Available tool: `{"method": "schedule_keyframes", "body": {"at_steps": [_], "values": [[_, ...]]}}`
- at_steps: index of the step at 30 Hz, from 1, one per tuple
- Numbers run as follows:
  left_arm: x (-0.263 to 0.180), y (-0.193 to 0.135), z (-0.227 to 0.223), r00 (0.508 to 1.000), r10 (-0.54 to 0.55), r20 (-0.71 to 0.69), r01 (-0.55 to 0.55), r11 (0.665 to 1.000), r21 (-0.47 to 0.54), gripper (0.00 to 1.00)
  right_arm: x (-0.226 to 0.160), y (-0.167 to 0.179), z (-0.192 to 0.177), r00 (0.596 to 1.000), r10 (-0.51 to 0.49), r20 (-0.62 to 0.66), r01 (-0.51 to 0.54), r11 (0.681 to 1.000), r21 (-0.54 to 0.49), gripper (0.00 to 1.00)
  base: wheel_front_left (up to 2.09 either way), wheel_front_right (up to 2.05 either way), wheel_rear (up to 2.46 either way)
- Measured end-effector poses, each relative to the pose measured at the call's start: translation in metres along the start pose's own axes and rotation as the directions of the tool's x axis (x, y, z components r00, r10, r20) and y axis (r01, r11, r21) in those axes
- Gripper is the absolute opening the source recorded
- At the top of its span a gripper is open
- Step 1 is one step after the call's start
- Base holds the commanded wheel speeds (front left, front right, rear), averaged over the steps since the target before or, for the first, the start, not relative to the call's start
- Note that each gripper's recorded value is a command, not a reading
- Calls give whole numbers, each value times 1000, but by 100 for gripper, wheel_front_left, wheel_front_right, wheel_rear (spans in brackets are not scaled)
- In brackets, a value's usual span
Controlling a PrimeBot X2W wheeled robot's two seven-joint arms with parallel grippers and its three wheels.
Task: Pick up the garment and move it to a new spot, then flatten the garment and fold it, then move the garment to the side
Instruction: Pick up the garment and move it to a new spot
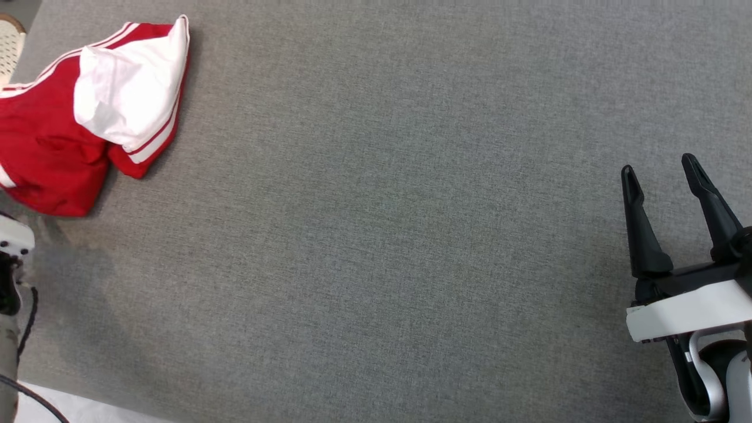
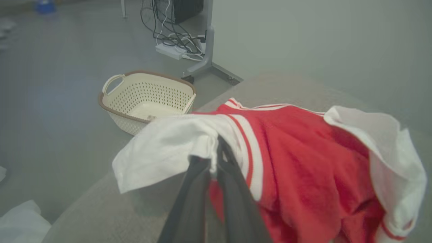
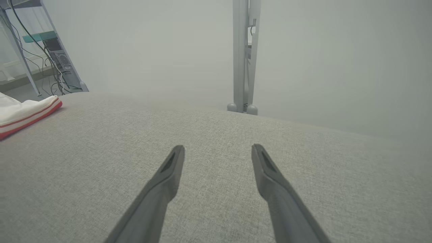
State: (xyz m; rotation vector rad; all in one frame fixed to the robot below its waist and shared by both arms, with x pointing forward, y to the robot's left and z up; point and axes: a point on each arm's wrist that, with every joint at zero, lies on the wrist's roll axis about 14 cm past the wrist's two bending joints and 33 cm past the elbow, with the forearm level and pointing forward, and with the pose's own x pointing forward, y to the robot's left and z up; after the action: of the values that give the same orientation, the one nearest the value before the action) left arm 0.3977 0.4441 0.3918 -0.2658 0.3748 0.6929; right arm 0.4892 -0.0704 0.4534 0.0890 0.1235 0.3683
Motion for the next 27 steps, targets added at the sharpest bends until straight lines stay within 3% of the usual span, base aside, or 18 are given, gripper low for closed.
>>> {"method": "schedule_keyframes", "body": {"at_steps": [3,6,10,15,16,22,27], "values": [[1,-3,29,997,-16,82,13,999,41,0,0,3,5,1000,5,14,-5,1000,0,100,0,0,0],[-3,-21,88,967,-78,243,66,996,56,0,-2,5,16,999,5,43,-5,1000,2,100,0,0,0],[-30,-48,160,871,-170,460,134,985,111,0,-7,9,31,996,5,84,-6,1000,10,100,0,0,0],[-76,-94,190,746,-313,588,236,950,207,0,-21,7,48,991,-16,131,14,1000,15,100,0,0,0],[-95,-118,190,696,-381,609,287,925,250,0,-29,2,51,990,-34,137,32,999,16,100,0,0,0],[-144,-197,162,564,-575,593,476,813,336,0,-55,-21,58,980,-113,163,107,993,43,100,0,0,0],[-183,-264,127,462,-734,497,632,666,396,0,-73,-40,65,966,-176,187,168,984,54,100,0,0,0]]}}
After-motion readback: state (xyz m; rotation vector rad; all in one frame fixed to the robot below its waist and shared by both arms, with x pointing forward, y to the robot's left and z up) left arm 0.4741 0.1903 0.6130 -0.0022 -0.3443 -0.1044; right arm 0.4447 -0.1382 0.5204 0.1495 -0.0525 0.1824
